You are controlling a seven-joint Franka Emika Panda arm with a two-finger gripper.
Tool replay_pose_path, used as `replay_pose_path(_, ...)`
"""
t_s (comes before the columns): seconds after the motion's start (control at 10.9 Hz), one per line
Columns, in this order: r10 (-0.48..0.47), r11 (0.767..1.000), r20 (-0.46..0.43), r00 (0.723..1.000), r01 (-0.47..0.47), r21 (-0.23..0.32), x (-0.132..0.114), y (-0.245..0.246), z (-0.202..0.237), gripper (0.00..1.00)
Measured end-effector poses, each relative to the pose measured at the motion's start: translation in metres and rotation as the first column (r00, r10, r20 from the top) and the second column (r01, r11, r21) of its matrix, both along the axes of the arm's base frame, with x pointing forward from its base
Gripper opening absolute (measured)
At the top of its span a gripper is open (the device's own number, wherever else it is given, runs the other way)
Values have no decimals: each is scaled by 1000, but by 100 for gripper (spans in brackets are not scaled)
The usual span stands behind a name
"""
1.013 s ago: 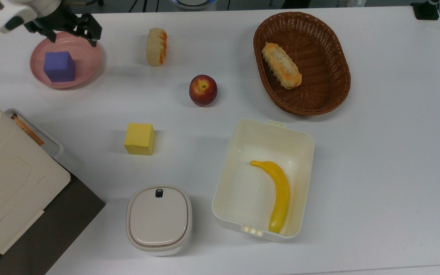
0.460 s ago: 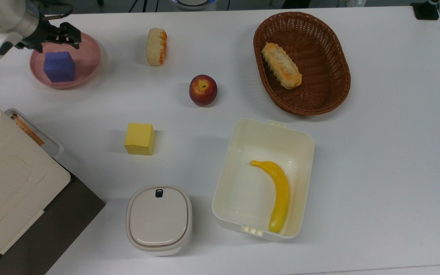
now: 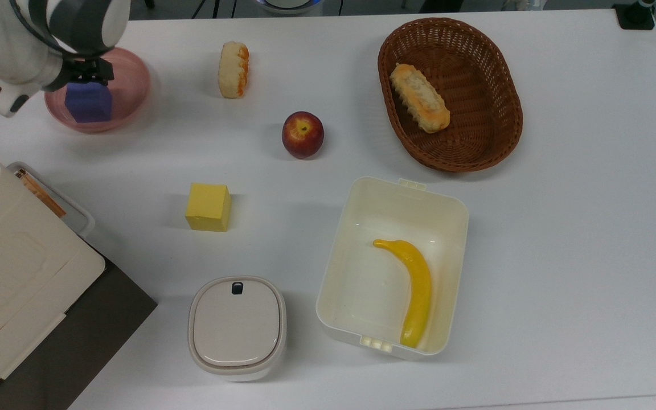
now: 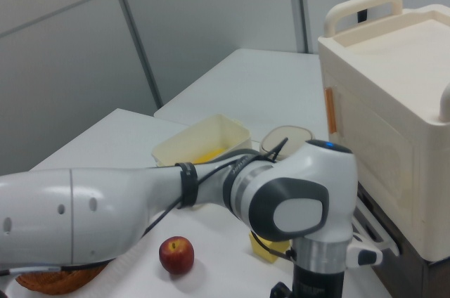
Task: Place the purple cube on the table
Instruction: 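Lower the gripper onto the purple cube and close it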
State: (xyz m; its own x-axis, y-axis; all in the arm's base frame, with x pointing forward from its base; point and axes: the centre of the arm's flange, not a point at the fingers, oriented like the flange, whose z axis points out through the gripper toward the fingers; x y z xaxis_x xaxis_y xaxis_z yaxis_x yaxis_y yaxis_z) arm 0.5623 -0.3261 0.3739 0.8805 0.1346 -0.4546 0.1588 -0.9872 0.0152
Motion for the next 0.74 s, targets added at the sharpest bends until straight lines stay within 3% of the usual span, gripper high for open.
replay_pose_path(0.55, 21, 1000, -40, 999, -21, -10, 2, -3, -37, 100)
replay_pose_path(0.64, 33, 999, -55, 998, -34, -26, 1, -4, -39, 94)
replay_pose_path(0.74, 46, 998, -68, 997, -49, -43, 1, -5, -39, 80)
